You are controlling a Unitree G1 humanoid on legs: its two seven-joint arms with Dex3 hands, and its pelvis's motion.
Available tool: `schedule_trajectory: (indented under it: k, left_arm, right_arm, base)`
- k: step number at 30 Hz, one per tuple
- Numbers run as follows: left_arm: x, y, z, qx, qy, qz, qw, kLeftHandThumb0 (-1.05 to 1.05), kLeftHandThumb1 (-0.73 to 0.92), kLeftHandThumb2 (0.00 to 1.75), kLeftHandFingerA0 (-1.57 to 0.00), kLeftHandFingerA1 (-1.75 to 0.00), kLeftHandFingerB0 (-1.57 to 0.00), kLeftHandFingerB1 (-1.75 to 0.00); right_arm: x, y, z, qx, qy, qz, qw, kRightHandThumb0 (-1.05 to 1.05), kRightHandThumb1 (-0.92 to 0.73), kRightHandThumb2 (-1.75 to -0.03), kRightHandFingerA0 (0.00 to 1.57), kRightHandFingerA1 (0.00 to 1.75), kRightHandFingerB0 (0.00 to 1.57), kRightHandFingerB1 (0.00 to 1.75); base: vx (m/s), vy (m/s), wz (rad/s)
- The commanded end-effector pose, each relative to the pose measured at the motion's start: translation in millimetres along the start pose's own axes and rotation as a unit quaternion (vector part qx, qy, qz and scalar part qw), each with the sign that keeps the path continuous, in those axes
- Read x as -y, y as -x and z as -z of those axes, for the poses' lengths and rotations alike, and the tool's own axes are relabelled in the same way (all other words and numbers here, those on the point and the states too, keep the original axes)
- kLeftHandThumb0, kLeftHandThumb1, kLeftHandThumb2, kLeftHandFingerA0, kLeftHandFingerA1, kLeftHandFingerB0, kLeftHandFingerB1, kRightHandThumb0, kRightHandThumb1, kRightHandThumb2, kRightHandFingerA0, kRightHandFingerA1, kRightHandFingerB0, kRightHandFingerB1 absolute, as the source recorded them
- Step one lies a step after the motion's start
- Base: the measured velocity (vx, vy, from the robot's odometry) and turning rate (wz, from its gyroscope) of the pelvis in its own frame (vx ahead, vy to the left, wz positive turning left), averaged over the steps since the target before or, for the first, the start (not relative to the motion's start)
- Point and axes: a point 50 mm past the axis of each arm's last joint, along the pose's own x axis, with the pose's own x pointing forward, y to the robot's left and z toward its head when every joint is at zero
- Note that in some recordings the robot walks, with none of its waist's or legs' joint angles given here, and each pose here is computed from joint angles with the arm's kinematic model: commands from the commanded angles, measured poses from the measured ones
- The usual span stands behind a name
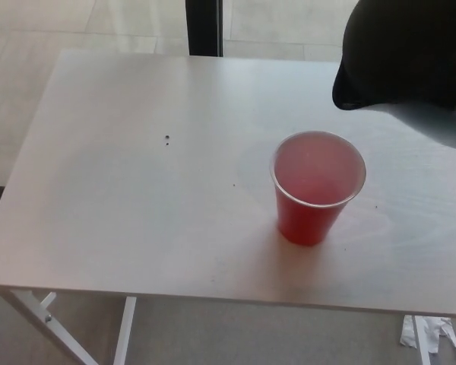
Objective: The robot uses its right hand to lift up a kettle kept on the middle of the desk by its handle and tilt it into a glass kept next to it to pour out water
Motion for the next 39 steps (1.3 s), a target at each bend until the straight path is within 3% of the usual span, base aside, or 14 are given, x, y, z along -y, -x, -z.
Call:
schedule_trajectory:
  k: [1,8,10,15,16,19,22,26,27,30,33,34,36,39]
  left_arm:
    - [-8.9,4.1,-3.2,0.002,-0.014,-0.016,1.0,-0.75,0.61,1.01,-0.49,-0.6,-0.3,-0.52]
    - [-9.1,5.8,-3.1,0.005,-0.016,-0.014,1.0,-0.79,0.63,1.01,-0.52,-0.62,-0.32,-0.53]
    - [-9.5,5.5,-2.8,0.004,-0.01,-0.011,1.0,-0.75,0.78,0.63,-0.56,-0.53,-0.35,-0.41]
    - [-9.6,5.4,-3.4,0.003,-0.011,-0.01,1.0,-0.74,0.79,0.64,-0.55,-0.5,-0.35,-0.41]
    - [-9.9,5.2,-3.7,0.0,-0.013,-0.011,1.0,-0.76,0.63,1.01,-0.47,-0.59,-0.3,-0.52]
    - [-10.7,5.2,-4.4,-0.004,0.0,-0.015,1.0,-0.76,0.61,1.0,-0.5,-0.61,-0.32,-0.53]
    - [-9.6,4.7,-3.0,0.001,-0.008,-0.016,1.0,-0.74,0.78,0.63,-0.55,-0.5,-0.37,-0.41]
    - [-9.4,4.4,-1.8,0.003,-0.01,-0.016,1.0,-0.74,0.61,1.01,-0.5,-0.62,-0.33,-0.54]
    - [-9.6,4.6,-2.1,0.003,-0.007,-0.014,1.0,-0.75,0.78,0.63,-0.56,-0.53,-0.37,-0.42]
    - [-10.0,5.1,-4.0,0.003,-0.008,-0.012,1.0,-0.75,0.6,1.01,-0.49,-0.62,-0.3,-0.53]
    - [-10.3,5.1,-5.6,0.001,-0.013,-0.012,1.0,-0.76,0.79,0.63,-0.58,-0.53,-0.36,-0.41]
    - [-10.6,4.3,-4.5,0.001,-0.002,-0.014,1.0,-0.77,0.61,1.0,-0.5,-0.61,-0.31,-0.53]
    - [-10.0,4.0,-4.9,0.002,-0.003,-0.012,1.0,-0.75,0.78,0.64,-0.55,-0.53,-0.37,-0.42]
    - [-9.1,3.8,-3.1,0.002,-0.009,-0.011,1.0,-0.77,0.63,1.01,-0.52,-0.63,-0.34,-0.54]
  right_arm:
    - [14.1,2.6,1.2,0.028,0.007,0.024,0.999,-0.2,-0.64,-0.99,0.89,1.75,0.68,1.62]
    - [10.1,8.3,-0.6,0.034,0.021,0.006,0.999,-0.19,-0.51,-1.09,1.22,1.33,0.97,1.13]
    - [6.2,10.6,-1.6,0.041,0.029,0.006,0.999,-0.14,-0.55,-0.99,0.93,1.72,0.8,1.49]
    - [0.8,14.3,-7.2,0.053,0.044,-0.017,0.998,-0.23,-0.51,-1.03,1.19,1.35,0.92,1.17]
    - [0.0,14.8,-9.0,0.054,0.047,-0.019,0.997,-0.2,-0.49,-1.05,1.22,1.36,0.94,1.16]
    - [-1.5,14.8,-10.3,0.051,0.045,-0.025,0.997,-0.14,-0.55,-1.02,0.89,1.75,0.74,1.52]
    - [-0.9,14.8,-13.8,0.064,0.053,-0.023,0.996,-0.16,-0.6,-0.99,0.9,1.75,0.72,1.54]
    - [-1.9,15.1,-16.7,0.083,0.073,-0.017,0.994,-0.13,-0.55,-1.01,0.9,1.75,0.74,1.54]
    - [-2.4,15.1,-18.1,0.084,0.077,-0.018,0.993,-0.18,-0.48,-1.06,1.21,1.38,1.01,1.25]
    - [-1.4,14.8,-22.0,0.092,0.079,-0.019,0.992,-0.14,-0.45,-1.05,1.22,1.36,1.04,1.24]
    - [-1.3,14.6,-24.7,0.099,0.096,-0.018,0.99,-0.09,-0.49,-0.87,0.91,1.75,0.71,1.68]
    - [-0.9,14.3,-25.7,0.101,0.096,-0.017,0.99,-0.09,-0.48,-0.89,0.91,1.75,0.71,1.69]
    - [0.7,13.9,-27.0,0.104,0.093,-0.017,0.99,-0.15,-0.46,-1.01,1.21,1.38,1.03,1.28]
    - [1.4,13.6,-27.3,0.105,0.087,-0.015,0.991,-0.17,-0.51,-1.01,1.22,1.39,1.01,1.26]
  base:
    - [0.0,0.0,0.0]
    - [0.0,0.0,0.0]
    - [0.0,0.0,0.0]
    - [0.0,0.0,0.0]
    - [0.0,0.0,0.0]
    - [0.0,0.0,0.0]
    - [0.0,0.0,0.0]
    - [0.0,0.0,0.0]
    - [0.0,0.0,0.0]
    - [0.0,0.0,0.0]
    - [0.0,0.0,0.0]
    - [0.0,0.0,0.0]
    - [0.0,0.0,0.0]
    - [0.0,0.0,0.0]
